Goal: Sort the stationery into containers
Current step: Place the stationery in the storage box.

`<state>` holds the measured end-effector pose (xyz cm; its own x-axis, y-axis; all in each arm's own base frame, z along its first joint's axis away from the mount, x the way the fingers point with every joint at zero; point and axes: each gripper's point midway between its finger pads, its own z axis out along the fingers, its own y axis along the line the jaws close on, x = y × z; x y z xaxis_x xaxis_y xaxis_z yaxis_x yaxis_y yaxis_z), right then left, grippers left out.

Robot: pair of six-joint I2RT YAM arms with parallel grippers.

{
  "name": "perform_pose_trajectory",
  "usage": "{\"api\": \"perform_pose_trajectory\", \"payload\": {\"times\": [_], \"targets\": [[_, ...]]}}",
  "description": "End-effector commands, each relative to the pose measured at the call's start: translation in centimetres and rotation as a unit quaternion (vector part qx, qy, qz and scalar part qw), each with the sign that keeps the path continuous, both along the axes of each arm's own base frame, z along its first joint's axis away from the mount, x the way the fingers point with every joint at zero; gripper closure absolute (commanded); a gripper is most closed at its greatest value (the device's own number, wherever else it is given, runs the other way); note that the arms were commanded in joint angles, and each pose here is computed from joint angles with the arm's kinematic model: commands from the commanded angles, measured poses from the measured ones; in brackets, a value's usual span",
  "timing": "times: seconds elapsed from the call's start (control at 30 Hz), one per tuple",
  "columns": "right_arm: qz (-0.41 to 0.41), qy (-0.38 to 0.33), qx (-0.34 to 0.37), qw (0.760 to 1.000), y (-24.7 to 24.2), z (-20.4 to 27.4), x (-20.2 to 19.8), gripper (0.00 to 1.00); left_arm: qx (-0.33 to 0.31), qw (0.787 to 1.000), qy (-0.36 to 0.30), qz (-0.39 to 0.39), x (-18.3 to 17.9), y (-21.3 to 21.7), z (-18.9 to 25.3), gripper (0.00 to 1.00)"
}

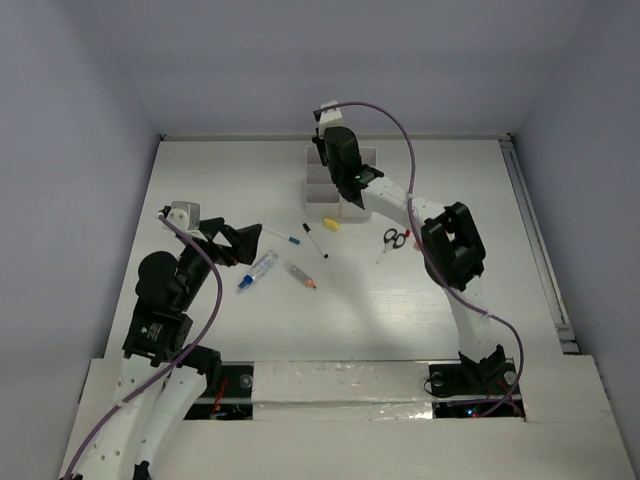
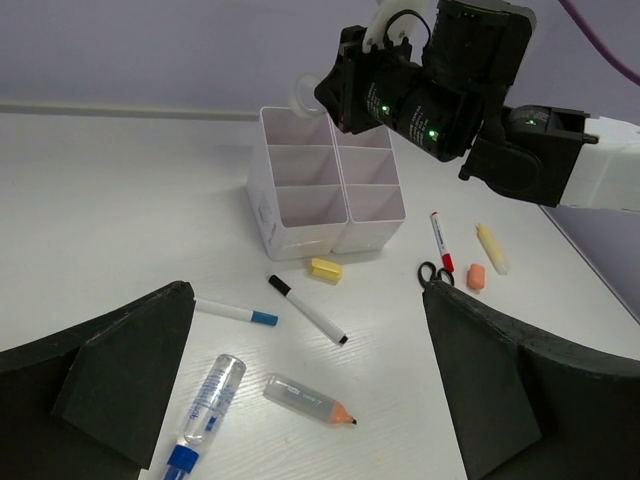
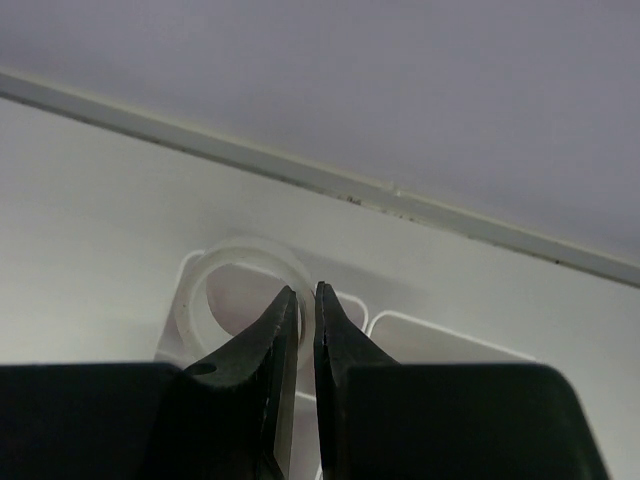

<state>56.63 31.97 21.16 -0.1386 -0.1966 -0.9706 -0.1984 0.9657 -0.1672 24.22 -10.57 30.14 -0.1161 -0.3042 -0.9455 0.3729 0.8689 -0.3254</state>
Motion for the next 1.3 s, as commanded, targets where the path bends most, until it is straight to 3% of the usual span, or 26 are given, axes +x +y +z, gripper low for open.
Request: {"api": "perform_pose_trajectory", "payload": {"times": [0.0, 0.3, 0.97, 1.17, 1.27], "targets": [[-0.016, -0.079, 0.006, 0.997, -0.1, 3.8, 1.3, 0.97, -0.010, 0.999, -0.041, -0.004, -0.3, 0.0, 2.9, 0.01], [-0.011, -0.106, -0.014, 0.994, -0.3, 2.8, 1.4, 0.97, -0.010, 0.999, -0.040, -0.004, -0.3, 0.0, 2.9, 0.01], [-0.020, -0.091, -0.033, 0.995, -0.4, -0.8, 1.8, 0.92, -0.008, 0.999, -0.038, -0.003, -0.2, 0.0, 2.8, 0.01], [-0.026, -0.089, -0.041, 0.995, -0.8, -1.2, 1.8, 0.84, -0.008, 0.999, -0.038, -0.004, -0.2, 0.0, 2.8, 0.01], [-0.031, -0.089, -0.042, 0.995, -1.0, -1.3, 1.7, 0.74, -0.008, 0.999, -0.039, -0.003, -0.2, 0.0, 2.9, 0.01]]}}
